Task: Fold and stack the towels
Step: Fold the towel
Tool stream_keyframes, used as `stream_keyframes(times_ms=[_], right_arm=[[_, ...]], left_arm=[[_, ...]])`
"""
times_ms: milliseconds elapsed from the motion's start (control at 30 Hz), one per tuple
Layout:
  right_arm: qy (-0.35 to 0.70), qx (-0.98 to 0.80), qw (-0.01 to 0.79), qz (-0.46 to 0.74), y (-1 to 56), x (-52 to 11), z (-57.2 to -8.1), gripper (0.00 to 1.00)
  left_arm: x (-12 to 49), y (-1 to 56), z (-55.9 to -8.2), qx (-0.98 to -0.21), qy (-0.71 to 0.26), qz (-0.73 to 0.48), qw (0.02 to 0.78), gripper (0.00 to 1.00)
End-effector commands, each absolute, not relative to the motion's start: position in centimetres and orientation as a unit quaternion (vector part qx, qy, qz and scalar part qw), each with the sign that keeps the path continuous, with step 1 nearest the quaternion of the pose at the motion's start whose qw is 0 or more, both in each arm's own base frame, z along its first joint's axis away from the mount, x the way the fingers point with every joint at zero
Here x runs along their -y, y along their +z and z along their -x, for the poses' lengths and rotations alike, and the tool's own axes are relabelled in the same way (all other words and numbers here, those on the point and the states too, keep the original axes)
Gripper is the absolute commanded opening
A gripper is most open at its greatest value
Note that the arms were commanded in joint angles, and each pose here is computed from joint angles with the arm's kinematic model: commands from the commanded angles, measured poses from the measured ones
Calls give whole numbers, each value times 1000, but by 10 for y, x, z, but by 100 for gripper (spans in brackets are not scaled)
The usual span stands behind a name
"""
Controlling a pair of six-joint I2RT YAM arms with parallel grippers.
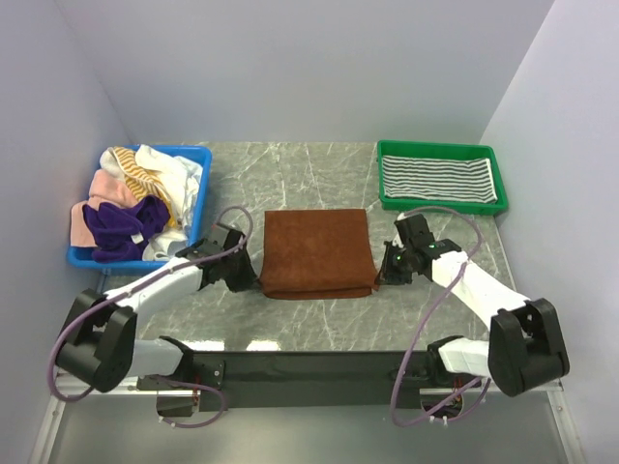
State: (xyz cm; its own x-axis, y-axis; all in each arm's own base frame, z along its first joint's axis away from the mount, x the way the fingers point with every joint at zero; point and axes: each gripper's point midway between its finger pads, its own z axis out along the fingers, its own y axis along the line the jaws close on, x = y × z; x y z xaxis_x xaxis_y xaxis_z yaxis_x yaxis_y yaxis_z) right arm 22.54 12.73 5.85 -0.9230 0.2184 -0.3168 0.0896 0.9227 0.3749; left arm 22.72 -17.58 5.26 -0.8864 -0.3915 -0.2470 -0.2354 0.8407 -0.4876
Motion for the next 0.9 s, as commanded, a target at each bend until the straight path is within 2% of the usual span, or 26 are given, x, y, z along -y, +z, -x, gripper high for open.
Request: stream_keyframes(times_ms=[0,233,400,500,600,867], right_arm=[[157,-969,161,-101,39,-121,-222,0],[123,-978,132,-106,12,-113,-219,1],[125,-980,120,-101,3,-113,-213,8],[128,-980,119,-98,5,-114,-212,4],[124,-976,149,-99,25,-112,-224,0],[139,-950,262,-98,102,-117,-276,0]], left_arm=[[179,32,-223,-949,-220,163,157,1],[175,10,-215,-959,-192,163,134,1],[168,12,-217,-960,-172,164,145,2],[168,17,-219,-960,-174,162,151,1],[170,35,-227,-957,-177,158,167,1],[178,101,-278,-943,-179,143,243,1]])
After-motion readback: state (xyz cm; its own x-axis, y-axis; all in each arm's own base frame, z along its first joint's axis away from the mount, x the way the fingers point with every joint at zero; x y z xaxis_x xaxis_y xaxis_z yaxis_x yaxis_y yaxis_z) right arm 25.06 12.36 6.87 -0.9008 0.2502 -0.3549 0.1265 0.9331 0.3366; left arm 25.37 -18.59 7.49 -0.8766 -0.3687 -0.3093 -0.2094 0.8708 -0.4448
